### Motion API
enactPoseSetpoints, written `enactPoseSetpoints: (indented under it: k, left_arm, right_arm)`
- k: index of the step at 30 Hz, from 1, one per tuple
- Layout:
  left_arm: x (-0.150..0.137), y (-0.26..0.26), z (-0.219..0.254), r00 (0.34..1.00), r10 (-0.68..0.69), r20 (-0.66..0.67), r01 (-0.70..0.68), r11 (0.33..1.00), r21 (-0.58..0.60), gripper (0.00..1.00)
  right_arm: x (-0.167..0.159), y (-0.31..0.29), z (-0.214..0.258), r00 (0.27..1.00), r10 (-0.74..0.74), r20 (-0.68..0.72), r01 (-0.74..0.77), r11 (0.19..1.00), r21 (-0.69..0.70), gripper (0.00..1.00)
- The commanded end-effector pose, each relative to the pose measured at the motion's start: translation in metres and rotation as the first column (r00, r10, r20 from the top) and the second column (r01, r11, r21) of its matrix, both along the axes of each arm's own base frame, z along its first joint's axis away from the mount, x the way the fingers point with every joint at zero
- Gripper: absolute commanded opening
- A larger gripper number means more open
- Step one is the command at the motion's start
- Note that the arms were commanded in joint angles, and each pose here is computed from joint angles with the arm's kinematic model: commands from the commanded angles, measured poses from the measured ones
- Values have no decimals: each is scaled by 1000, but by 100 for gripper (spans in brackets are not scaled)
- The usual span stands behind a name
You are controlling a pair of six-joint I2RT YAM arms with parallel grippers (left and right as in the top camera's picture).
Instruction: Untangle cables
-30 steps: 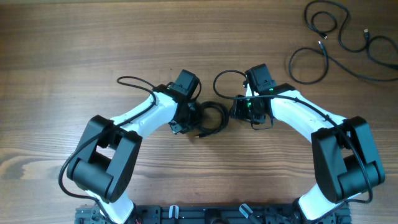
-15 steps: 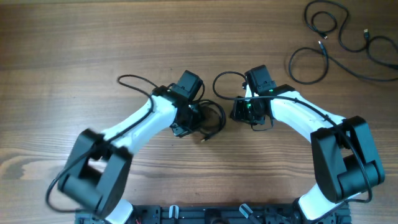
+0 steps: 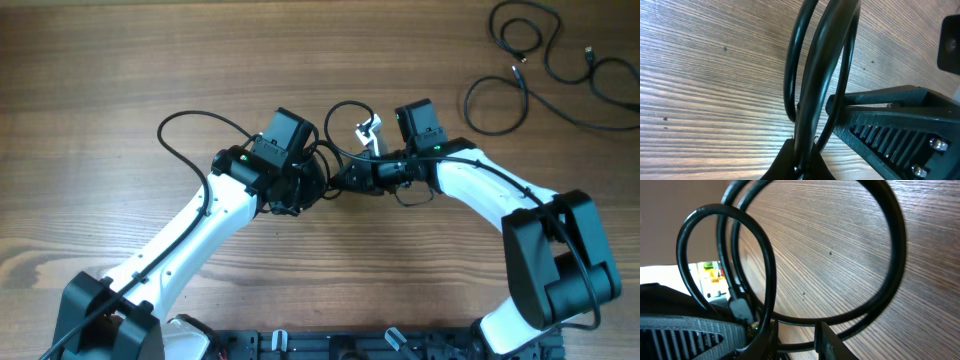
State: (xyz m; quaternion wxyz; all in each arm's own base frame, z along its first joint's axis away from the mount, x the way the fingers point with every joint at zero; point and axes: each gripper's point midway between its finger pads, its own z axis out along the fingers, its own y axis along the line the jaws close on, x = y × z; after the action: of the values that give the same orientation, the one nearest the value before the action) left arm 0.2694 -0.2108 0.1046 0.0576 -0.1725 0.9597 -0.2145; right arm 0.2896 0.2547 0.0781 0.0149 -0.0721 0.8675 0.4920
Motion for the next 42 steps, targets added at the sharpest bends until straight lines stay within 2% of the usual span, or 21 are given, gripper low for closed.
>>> enactPoseSetpoints:
  k: [1, 4, 6, 8, 9, 11, 15, 16, 20, 22, 24, 26, 27, 29, 32, 35, 36, 37, 39, 40, 42]
  left_arm:
    - [-10, -20, 20, 998, -64, -3, 63, 989, -133, 4]
    - [-16, -36, 57, 992, -110, 67, 125, 955, -269, 4]
    - [-25, -44, 95, 978, -144, 148, 190, 910, -368, 4]
    - [-31, -41, 120, 965, -136, 223, 217, 893, -394, 4]
    - [-32, -34, 132, 958, -113, 262, 214, 893, -396, 4]
    - [-25, 2, 143, 950, 0, 313, 112, 934, -340, 4]
    - [-22, 65, 145, 927, 181, 327, -97, 961, -257, 4]
    - [-22, 94, 142, 907, 267, 325, -205, 955, -214, 5]
    - [-21, 136, 135, 867, 399, 298, -362, 916, -175, 4]
    - [-24, 120, 144, 894, 371, 252, -296, 911, -288, 4]
    - [-30, 74, 177, 932, 174, 317, -9, 888, -460, 4]
    - [-38, 54, 197, 931, 91, 353, 123, 832, -541, 4]
    - [-43, 46, 206, 930, 57, 364, 177, 797, -577, 4]
    - [-45, 41, 214, 935, 58, 349, 182, 766, -617, 4]
    - [-46, 36, 229, 932, 52, 358, 214, 718, -662, 4]
    - [-65, 23, 260, 918, -43, 394, 342, 588, -733, 4]
    - [-70, 21, 266, 917, -68, 393, 361, 557, -748, 4]
    - [-75, 20, 269, 913, -91, 397, 381, 535, -754, 4]
    - [-81, 19, 271, 910, -118, 397, 398, 511, -762, 4]
    - [-81, 19, 271, 910, -118, 397, 398, 511, -762, 4]
    - [-80, 20, 270, 911, -113, 396, 394, 515, -761, 4]
  right_arm:
    - [0, -3, 3, 1000, -21, 11, 22, 999, -33, 27]
    - [3, -22, -21, 996, -85, 4, 84, 978, -190, 27]
    - [2, -24, -24, 996, -91, -3, 88, 973, -212, 26]
    - [3, -30, -29, 994, -111, -5, 106, 963, -250, 22]
    - [4, -39, -38, 985, -168, -28, 151, 936, -319, 22]
    - [0, -53, -48, 976, -215, -48, 177, 896, -407, 23]
    - [5, -62, -42, 969, -243, -51, 203, 893, -402, 24]
    - [17, -71, -24, 965, -260, -23, 230, 891, -391, 25]
    - [37, -94, 37, 960, -265, 87, 278, 887, -369, 26]
    - [35, -84, 74, 962, -236, 140, 268, 920, -288, 29]
    - [23, -54, 102, 977, -143, 158, 164, 978, -130, 37]
    - [15, -37, 108, 984, -96, 148, 109, 991, -82, 38]
    - [10, -27, 110, 987, -74, 146, 85, 994, -71, 38]
    - [3, -12, 112, 988, -45, 147, 55, 996, -64, 38]
    - [5, -11, 103, 986, -79, 145, 97, 987, -127, 38]
    - [17, -23, 88, 976, -140, 166, 175, 960, -219, 37]
    - [22, -29, 82, 970, -167, 177, 210, 942, -260, 33]
    - [30, -45, 72, 952, -245, 183, 296, 891, -343, 30]
    - [38, -64, 63, 927, -314, 205, 373, 829, -417, 12]
    - [40, -69, 62, 921, -326, 210, 387, 817, -428, 7]
    - [40, -76, 65, 928, -329, 176, 373, 838, -398, 11]
